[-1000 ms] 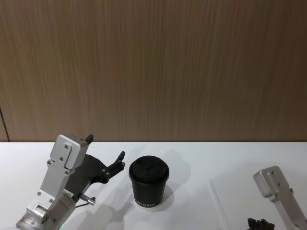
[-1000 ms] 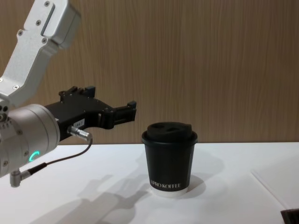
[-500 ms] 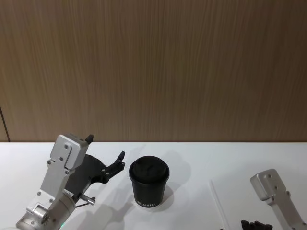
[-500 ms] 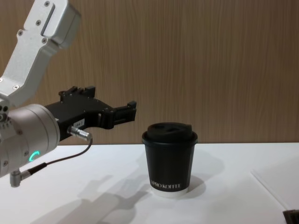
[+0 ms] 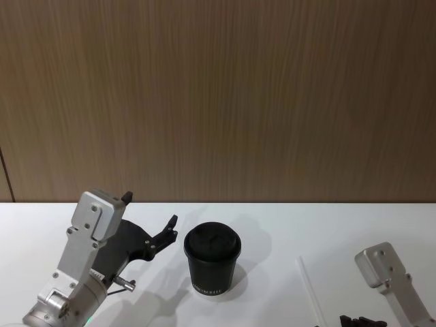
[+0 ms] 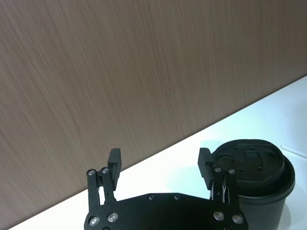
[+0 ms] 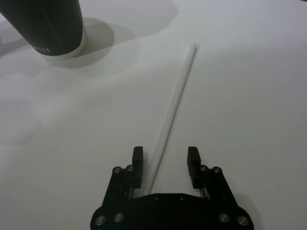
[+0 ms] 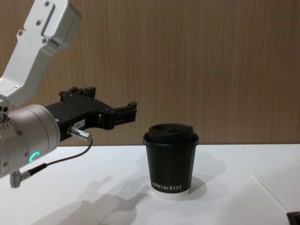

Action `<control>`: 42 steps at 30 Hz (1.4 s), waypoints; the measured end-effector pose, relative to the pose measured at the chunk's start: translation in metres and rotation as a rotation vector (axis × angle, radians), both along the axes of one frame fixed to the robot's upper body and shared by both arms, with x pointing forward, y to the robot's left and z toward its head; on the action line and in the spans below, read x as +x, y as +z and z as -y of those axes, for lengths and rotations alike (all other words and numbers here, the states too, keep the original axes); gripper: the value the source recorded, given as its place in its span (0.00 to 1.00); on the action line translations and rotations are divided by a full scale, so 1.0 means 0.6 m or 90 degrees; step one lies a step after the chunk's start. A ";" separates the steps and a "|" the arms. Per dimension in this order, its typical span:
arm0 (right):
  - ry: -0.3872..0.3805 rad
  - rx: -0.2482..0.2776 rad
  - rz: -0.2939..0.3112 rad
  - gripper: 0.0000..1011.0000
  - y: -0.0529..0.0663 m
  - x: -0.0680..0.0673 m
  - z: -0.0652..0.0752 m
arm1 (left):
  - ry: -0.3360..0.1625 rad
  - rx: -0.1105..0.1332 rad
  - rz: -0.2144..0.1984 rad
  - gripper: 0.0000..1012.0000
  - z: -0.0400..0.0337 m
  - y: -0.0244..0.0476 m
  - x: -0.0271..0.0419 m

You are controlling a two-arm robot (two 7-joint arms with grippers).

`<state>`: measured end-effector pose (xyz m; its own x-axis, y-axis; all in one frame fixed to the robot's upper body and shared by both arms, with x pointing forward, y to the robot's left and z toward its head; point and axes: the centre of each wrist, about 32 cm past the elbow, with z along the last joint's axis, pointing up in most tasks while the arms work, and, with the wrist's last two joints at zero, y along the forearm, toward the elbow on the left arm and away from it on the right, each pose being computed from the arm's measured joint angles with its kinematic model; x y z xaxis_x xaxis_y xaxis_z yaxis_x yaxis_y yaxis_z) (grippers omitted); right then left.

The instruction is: Pick up the straw with one hand, pass it to the other hand, and insert it into the cup.

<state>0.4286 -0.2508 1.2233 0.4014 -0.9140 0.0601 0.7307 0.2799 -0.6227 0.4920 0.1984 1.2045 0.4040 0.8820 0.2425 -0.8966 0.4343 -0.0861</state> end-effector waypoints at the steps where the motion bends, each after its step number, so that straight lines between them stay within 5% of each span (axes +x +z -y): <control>1: 0.000 0.000 -0.001 0.56 0.000 0.000 0.000 | 0.000 0.000 0.000 0.99 0.000 0.000 0.000; 23: -0.009 0.007 -0.004 0.41 0.004 0.001 0.006 | 0.000 0.000 0.000 0.99 0.000 0.000 0.000; 33: -0.011 0.012 -0.011 0.22 0.007 0.002 0.006 | 0.000 0.000 0.000 0.99 0.000 0.000 0.000; 36: -0.011 0.015 -0.015 0.09 0.006 0.001 0.006 | 0.000 0.000 0.000 0.99 0.000 0.000 0.000; 42: -0.011 0.019 -0.021 0.02 0.005 0.000 0.005 | 0.000 0.000 0.000 0.99 0.000 0.000 0.000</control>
